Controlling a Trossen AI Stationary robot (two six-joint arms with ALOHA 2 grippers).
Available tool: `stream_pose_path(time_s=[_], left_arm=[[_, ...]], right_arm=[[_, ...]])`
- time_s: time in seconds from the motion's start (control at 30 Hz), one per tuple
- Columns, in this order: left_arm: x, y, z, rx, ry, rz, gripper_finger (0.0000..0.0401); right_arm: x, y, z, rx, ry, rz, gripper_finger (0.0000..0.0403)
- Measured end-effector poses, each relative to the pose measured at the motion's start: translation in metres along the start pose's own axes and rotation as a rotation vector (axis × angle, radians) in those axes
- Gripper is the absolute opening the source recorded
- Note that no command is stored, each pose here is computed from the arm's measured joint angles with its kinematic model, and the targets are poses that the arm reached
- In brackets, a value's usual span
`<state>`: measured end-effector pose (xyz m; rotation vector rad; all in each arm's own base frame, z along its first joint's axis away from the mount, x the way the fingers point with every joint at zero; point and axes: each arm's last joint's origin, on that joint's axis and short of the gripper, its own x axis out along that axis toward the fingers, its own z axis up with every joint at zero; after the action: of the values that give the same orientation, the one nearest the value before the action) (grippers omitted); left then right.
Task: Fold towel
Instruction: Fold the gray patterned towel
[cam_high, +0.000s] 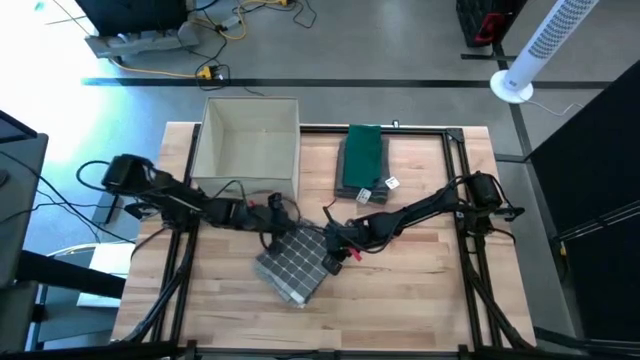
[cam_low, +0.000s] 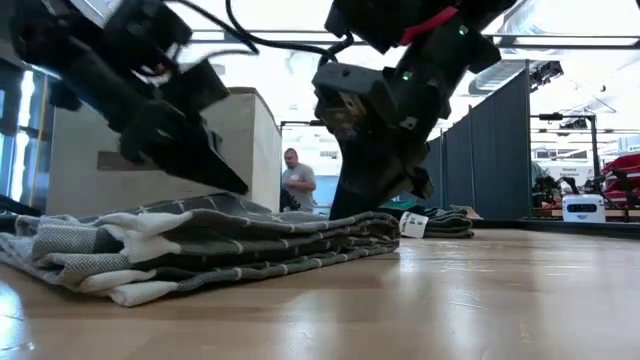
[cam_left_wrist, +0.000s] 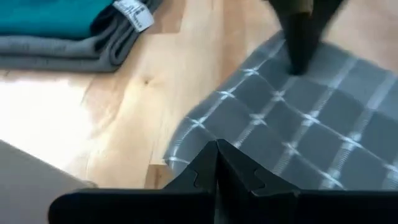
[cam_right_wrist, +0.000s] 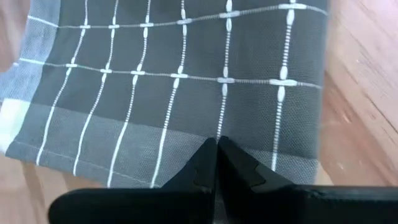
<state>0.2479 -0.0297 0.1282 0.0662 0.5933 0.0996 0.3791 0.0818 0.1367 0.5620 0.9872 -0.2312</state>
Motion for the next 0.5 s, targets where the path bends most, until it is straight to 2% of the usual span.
stream_pose_path(time_s=[0.1, 0.27, 0.4, 0.5], left_arm=[[0.013, 0.003, -0.006, -0.012, 0.002, -0.004, 0.0], [0.026, 0.007, -0.024, -0.001, 0.088, 0.077, 0.0], [0.027, 0.006, -0.024, -0.004, 0.088, 0.049, 0.0], [0.023, 0.003, -0.013, -0.017, 0.052, -0.005, 0.0]], right_arm=[[0.0, 0.001, 0.0, -0.002, -0.005, 0.006, 0.0], [0.0, -0.002, -0.002, -0.005, 0.024, -0.021, 0.0], [0.0, -0.005, -0.005, -0.014, 0.053, -0.05, 0.0], [0.0, -0.004, -0.004, -0.012, 0.048, -0.039, 0.0]])
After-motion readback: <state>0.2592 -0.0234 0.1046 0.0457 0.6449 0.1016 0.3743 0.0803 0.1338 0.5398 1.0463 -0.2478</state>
